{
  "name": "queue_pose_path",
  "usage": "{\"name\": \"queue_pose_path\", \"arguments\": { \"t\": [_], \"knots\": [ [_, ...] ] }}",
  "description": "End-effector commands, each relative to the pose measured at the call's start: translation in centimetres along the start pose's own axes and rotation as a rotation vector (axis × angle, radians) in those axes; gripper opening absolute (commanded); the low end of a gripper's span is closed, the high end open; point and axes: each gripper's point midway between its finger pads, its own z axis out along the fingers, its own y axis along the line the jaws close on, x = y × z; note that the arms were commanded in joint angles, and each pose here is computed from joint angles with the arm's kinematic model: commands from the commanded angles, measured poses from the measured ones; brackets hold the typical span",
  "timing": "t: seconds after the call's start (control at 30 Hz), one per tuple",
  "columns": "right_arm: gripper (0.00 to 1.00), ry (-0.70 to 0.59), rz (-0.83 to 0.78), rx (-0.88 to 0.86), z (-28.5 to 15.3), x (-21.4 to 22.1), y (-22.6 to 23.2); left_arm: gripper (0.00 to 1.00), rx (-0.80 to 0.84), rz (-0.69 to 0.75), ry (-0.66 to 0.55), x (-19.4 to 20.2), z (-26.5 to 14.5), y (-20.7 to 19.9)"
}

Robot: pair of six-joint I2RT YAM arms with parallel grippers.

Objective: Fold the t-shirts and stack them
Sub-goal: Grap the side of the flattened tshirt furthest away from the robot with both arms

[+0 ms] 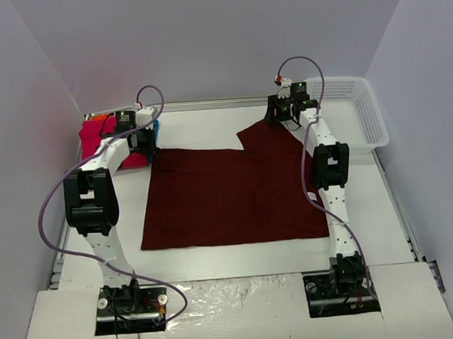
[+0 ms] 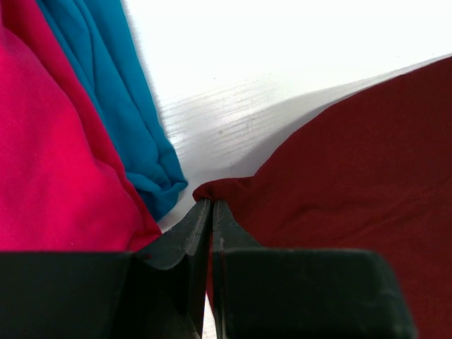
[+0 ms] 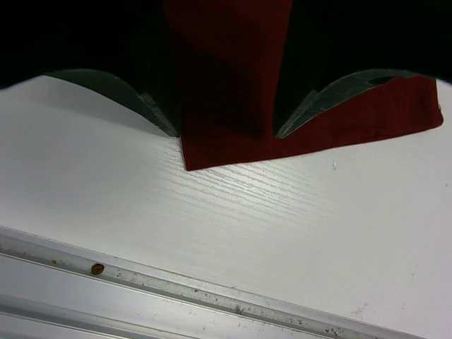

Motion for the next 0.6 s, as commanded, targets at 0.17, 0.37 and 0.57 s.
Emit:
{"name": "queue_pose_path", "arguments": {
  "t": [0.17, 0.37, 0.57],
  "knots": [
    [0.41, 0.039, 0.038, -0.020, 0.2, 1.7, -0.6, 0.02, 0.018, 0.027, -0.043, -1.5, -0.8, -0.6],
    [0.33, 0.040, 0.046, -0.007, 0.3, 1.8, -1.1, 0.02, 0.023, 0.027, -0.038, -1.3, -0.7, -0.6],
    [0.18, 0.031, 0.040, 0.012, 0.2, 1.4, -1.5, 0.03, 0.032, 0.026, -0.032, -1.1, -0.4, -0.7]
  ]
}}
